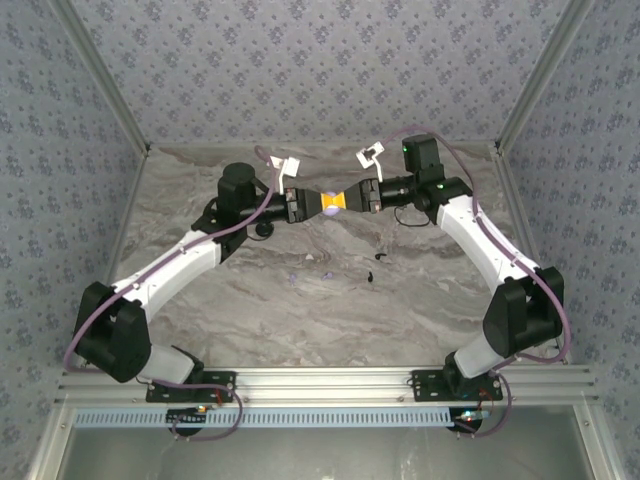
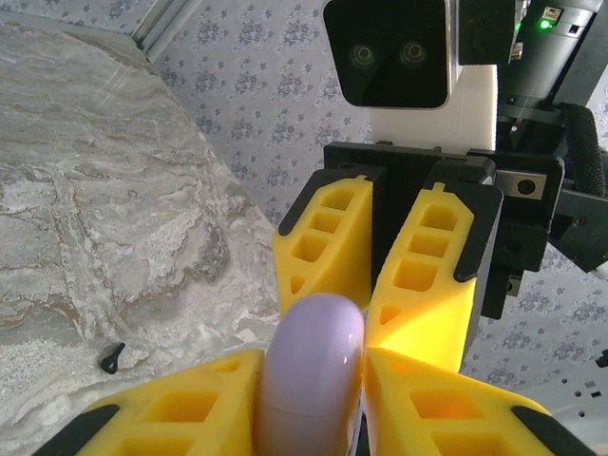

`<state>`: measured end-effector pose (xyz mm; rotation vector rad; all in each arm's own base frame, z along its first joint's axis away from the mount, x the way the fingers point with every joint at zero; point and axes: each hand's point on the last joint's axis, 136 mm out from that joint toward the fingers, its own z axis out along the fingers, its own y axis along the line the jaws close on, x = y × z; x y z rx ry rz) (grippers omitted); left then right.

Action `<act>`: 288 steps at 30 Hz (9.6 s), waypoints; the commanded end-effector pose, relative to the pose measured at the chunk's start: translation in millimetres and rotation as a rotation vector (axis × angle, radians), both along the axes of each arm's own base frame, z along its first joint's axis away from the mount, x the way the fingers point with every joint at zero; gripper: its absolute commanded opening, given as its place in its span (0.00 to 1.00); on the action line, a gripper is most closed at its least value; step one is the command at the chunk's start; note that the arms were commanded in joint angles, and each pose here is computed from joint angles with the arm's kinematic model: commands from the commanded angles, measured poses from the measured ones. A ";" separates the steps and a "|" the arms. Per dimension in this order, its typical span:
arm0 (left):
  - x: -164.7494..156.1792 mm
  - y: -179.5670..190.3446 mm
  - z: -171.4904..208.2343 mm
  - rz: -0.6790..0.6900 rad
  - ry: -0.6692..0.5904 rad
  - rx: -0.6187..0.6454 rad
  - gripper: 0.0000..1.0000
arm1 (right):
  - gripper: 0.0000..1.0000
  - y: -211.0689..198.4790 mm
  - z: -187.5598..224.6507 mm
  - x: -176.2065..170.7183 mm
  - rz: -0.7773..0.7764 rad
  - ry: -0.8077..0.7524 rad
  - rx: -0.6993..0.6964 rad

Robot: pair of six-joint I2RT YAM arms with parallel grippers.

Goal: Insert the wireless bluetooth earbuds into the charging case

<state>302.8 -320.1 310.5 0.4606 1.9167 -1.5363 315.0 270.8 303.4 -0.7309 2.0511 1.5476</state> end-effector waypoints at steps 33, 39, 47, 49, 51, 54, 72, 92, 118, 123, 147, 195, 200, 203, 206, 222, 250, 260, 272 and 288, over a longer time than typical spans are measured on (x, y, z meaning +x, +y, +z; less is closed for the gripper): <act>-16.7 -9.0 17.3 -0.089 -0.062 0.003 0.39 | 0.21 4.5 30.5 -16.9 0.065 -0.069 0.032; -15.9 -8.7 18.3 -0.080 -0.063 0.001 0.32 | 0.21 5.1 27.0 -22.1 0.082 -0.064 0.023; -18.3 -7.8 15.5 -0.086 -0.073 0.021 0.16 | 0.37 1.9 22.1 -21.6 0.045 -0.073 -0.020; -19.2 -7.2 13.7 -0.086 -0.088 0.043 0.16 | 0.47 -3.1 19.6 -15.4 -0.011 -0.087 -0.065; -19.7 -7.0 11.7 -0.079 -0.126 0.082 0.16 | 0.53 -11.3 15.2 -7.1 -0.090 -0.099 -0.127; -17.4 -3.7 9.1 -0.051 -0.225 0.137 0.18 | 0.56 -21.4 13.6 -4.1 -0.158 -0.120 -0.189; -35.7 -7.6 -5.6 -0.133 -0.671 0.164 0.21 | 0.58 -10.9 7.4 -44.1 -0.072 -0.182 -0.307; -61.2 -16.4 -13.2 -0.229 -0.694 0.158 0.21 | 0.57 -33.5 0.7 -7.7 -0.284 -0.189 -0.415; -47.4 32.4 -25.4 0.007 -0.563 0.157 0.22 | 0.53 -45.2 -131.3 -7.0 -0.304 0.156 -0.671; -59.3 45.8 -27.0 0.038 -0.551 0.180 0.22 | 0.51 -23.9 -174.9 -15.3 -0.233 0.210 -0.722; -74.8 66.5 -39.5 0.106 -0.524 0.226 0.23 | 0.32 39.2 -255.8 -54.1 -0.070 0.409 -0.766; -72.1 68.3 -50.7 0.119 -0.507 0.251 0.24 | 0.24 24.4 -287.5 -24.0 -0.229 0.236 -1.132; -73.0 68.9 -49.9 0.120 -0.508 0.251 0.24 | 0.14 15.0 -285.5 -18.1 -0.291 0.224 -1.154; -72.8 69.1 -49.8 0.120 -0.509 0.251 0.24 | 0.12 10.2 -280.6 -14.6 -0.321 0.220 -1.139; -72.4 68.9 -50.2 0.121 -0.508 0.252 0.24 | 0.10 0.4 -276.9 -10.3 -0.356 0.220 -1.140; -72.5 68.0 -47.3 0.119 -0.514 0.245 0.24 | 0.20 -40.5 -278.9 -0.3 -0.479 0.291 -1.151; -72.8 68.9 -48.5 0.121 -0.514 0.250 0.25 | 0.44 -35.3 -268.5 16.5 -0.575 0.367 -1.159; -72.7 68.9 -48.7 0.122 -0.515 0.251 0.25 | 0.43 -35.0 -276.1 16.4 -0.579 0.392 -1.169; -72.6 68.7 -50.2 0.119 -0.512 0.251 0.25 | 0.36 -34.7 -280.6 18.5 -0.580 0.397 -1.178; -71.4 66.6 -50.5 0.114 -0.513 0.246 0.25 | 0.32 -35.4 -287.1 21.7 -0.586 0.408 -1.181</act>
